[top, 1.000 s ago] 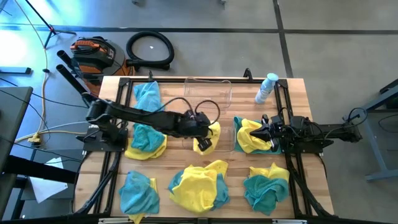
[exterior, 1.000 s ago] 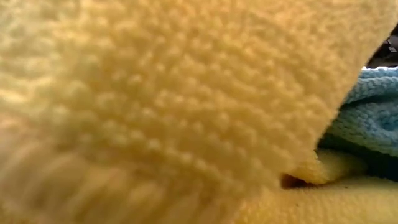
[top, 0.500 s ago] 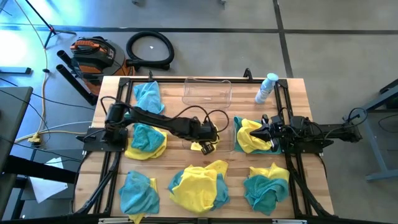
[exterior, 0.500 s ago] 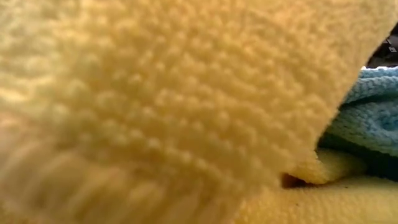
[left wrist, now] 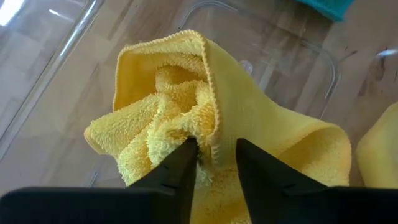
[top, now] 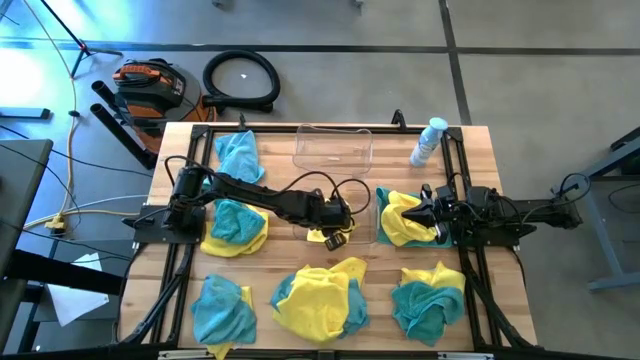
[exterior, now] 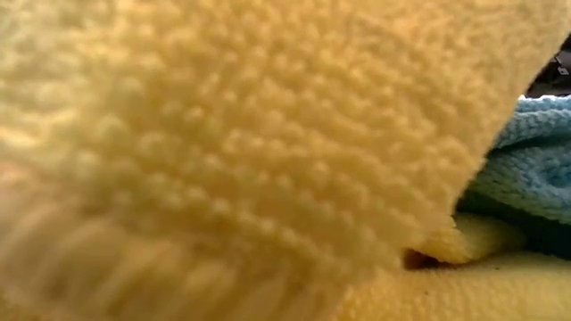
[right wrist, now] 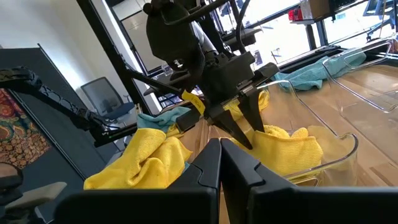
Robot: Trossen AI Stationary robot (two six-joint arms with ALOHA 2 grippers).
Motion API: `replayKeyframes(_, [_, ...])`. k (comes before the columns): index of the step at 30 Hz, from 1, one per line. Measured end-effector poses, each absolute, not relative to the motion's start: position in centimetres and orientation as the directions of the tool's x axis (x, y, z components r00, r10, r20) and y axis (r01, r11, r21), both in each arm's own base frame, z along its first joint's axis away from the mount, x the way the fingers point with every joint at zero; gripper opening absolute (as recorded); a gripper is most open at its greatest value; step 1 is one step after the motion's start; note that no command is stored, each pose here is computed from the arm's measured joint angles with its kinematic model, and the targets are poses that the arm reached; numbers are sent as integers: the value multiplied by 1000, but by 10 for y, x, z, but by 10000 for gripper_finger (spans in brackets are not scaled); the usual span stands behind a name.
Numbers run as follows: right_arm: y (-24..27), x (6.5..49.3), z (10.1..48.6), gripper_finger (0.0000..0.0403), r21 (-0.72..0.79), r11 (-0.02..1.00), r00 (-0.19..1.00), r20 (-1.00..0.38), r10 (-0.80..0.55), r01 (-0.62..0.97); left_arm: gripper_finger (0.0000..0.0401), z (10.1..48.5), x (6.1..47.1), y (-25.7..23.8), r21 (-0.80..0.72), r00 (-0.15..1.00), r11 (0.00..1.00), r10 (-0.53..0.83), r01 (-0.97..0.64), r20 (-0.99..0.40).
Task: Sort microfiber towel by color & place in baskets
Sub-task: Put the yellow towel into the bottom transparent bin
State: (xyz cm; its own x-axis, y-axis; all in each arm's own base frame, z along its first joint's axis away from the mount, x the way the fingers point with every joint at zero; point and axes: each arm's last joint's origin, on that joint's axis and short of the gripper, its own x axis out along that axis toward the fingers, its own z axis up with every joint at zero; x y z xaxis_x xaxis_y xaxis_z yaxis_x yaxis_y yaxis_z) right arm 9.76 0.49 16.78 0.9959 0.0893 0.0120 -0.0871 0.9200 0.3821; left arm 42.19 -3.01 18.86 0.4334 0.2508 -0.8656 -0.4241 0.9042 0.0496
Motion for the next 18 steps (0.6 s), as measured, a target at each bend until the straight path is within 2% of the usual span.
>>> replayKeyframes(7, [5, 98, 168, 0, 382, 920, 996, 12, 89, -87, 149, 209, 420, -29, 48, 477, 916, 251, -397, -842])
replayKeyframes(15, [5, 98, 168, 0, 382, 920, 996, 12, 89, -87, 152, 253, 404, -28, 88, 544, 949, 248, -304, -802])
replayKeyframes(18, [5, 98, 168, 0, 382, 920, 996, 12, 89, -87, 152, 264, 394, -27, 103, 532, 952, 249, -289, -809])
